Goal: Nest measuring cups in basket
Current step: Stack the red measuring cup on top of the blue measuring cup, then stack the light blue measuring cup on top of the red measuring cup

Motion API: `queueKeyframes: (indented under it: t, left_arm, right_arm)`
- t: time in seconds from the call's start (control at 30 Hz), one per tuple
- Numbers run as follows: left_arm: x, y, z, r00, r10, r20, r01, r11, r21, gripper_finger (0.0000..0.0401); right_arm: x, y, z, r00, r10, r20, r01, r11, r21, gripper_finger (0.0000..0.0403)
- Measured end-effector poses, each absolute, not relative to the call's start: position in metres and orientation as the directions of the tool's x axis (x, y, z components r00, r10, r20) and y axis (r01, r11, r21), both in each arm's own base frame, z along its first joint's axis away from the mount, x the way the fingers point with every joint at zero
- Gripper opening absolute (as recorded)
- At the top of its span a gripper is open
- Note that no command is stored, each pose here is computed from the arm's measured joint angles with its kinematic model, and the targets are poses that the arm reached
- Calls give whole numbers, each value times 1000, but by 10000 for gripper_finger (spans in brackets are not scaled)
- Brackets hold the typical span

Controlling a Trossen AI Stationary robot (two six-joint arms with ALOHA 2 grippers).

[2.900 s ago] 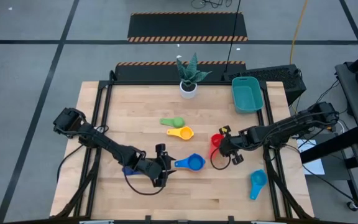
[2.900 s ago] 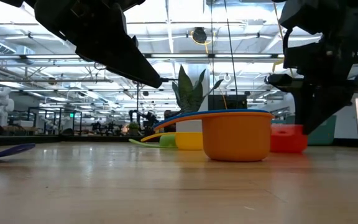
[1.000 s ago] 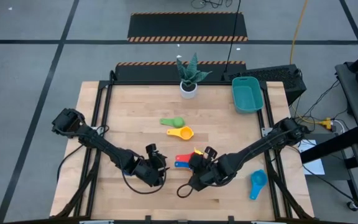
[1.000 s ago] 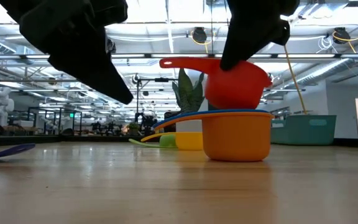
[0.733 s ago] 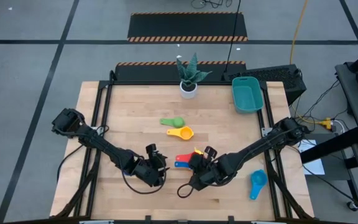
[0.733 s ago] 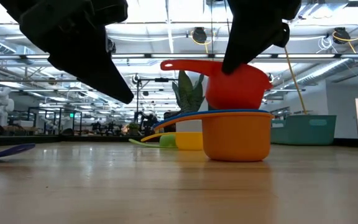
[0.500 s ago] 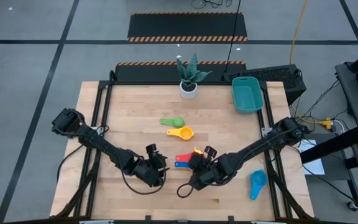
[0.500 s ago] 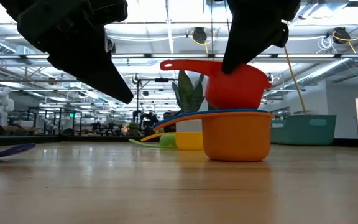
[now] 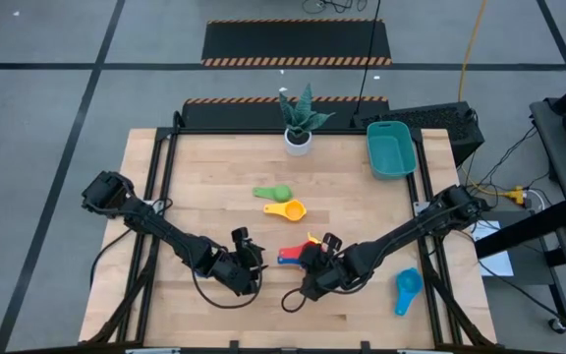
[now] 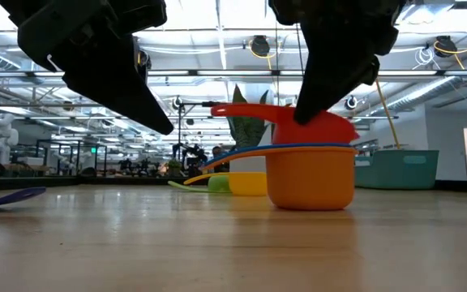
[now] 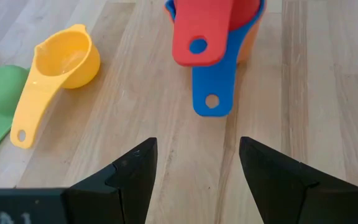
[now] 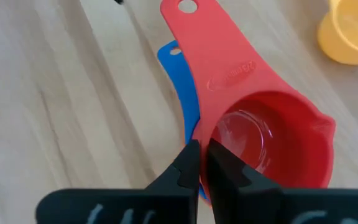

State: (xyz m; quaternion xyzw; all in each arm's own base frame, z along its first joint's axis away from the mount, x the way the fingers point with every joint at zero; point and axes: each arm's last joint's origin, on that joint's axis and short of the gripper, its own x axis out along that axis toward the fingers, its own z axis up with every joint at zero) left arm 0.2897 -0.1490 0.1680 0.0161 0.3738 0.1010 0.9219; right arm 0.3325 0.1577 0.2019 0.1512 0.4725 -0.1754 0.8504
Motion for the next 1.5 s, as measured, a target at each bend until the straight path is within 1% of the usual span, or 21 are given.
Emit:
queueKeyframes:
  t: [0.13, 0.23, 0.57, 0.67, 0.83, 1.0, 1.2, 1.37, 1.5]
  left_arm:
    - [290, -149, 168, 700, 199, -686, -174, 979, 106, 230]
    - [290, -149, 168, 700, 199, -686, -174, 979, 106, 230]
    - [290, -150, 168, 702, 196, -685, -180, 979, 96, 230]
    - [289, -151, 168, 704, 192, -684, -176, 980, 93, 230]
    - [288, -153, 168, 708, 186, -682, -170, 981, 90, 230]
    - [289, -155, 170, 720, 176, -671, -167, 983, 78, 230]
    - [286, -160, 170, 724, 163, -670, -151, 986, 76, 230]
    - [285, -162, 170, 726, 158, -670, -145, 986, 76, 230]
    - [286, -163, 171, 736, 153, -659, -148, 987, 64, 230]
  right_arm:
    - [333, 158, 201, 499, -144, -855, 432, 896, 101, 6]
    - [333, 158, 201, 498, -143, -855, 430, 897, 100, 14]
    - [333, 159, 201, 500, -141, -855, 431, 897, 104, 85]
    - [332, 161, 207, 523, -125, -843, 426, 895, 132, 100]
    - [323, 171, 231, 607, -66, -792, 390, 893, 224, 106]
    - [305, 180, 246, 615, -51, -787, 420, 866, 273, 106]
    - [278, 191, 246, 524, -76, -848, 545, 795, 265, 106]
    - [255, 203, 240, 362, -8, -932, 668, 700, 253, 106]
    - [235, 214, 238, 239, 28, -971, 766, 609, 206, 106]
